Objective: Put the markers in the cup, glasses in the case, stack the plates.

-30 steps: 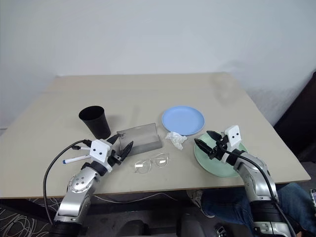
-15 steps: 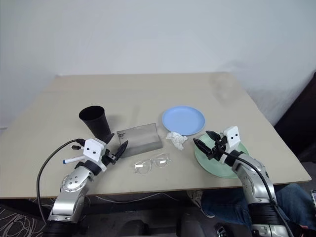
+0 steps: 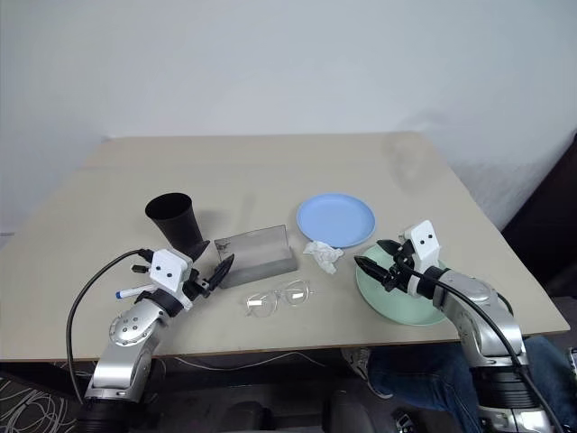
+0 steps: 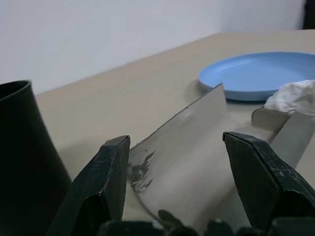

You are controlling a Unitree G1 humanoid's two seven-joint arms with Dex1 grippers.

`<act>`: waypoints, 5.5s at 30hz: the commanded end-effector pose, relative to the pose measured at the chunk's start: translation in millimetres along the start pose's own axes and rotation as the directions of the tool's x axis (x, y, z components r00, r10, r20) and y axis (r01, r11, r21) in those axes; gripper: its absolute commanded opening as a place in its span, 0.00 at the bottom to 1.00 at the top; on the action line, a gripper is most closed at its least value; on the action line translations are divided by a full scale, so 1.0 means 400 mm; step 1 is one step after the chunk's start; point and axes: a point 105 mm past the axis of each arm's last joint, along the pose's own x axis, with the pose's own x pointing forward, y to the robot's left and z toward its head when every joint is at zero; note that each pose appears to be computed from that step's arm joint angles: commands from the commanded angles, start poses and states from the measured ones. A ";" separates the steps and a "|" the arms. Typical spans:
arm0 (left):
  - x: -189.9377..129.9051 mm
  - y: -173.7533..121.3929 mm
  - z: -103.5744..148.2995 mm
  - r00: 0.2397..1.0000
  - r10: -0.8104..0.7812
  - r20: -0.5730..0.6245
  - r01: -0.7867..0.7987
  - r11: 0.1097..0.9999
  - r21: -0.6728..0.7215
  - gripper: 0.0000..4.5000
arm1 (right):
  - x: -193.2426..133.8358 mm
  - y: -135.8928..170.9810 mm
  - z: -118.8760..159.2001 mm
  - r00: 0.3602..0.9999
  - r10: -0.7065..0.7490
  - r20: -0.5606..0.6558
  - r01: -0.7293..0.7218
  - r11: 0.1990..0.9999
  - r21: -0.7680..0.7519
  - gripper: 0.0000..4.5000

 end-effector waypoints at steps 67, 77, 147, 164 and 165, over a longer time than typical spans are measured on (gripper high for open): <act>0.009 -0.162 0.056 0.875 -0.482 0.038 0.484 0.870 -0.092 0.71 | 0.021 -0.075 -0.070 0.743 -0.499 -0.446 0.324 0.851 -0.413 0.00; 0.013 -0.159 0.055 0.874 -0.484 0.038 0.485 0.870 -0.090 0.71 | 0.050 -0.126 0.037 0.798 -0.558 -0.229 0.373 0.754 -0.541 0.00; 0.030 -0.133 0.070 0.883 -0.467 0.048 0.469 0.880 -0.070 0.71 | 0.242 0.071 0.027 0.939 0.275 -0.208 -0.343 0.807 -0.481 0.59; 0.029 -0.134 0.066 0.884 -0.466 0.044 0.468 0.881 -0.072 0.71 | 0.255 0.059 0.020 0.946 0.247 -0.209 -0.320 0.811 -0.490 0.01; 0.029 -0.134 0.066 0.884 -0.465 0.043 0.467 0.881 -0.071 0.71 | 0.253 0.061 0.025 0.945 0.255 -0.205 -0.324 0.808 -0.492 0.01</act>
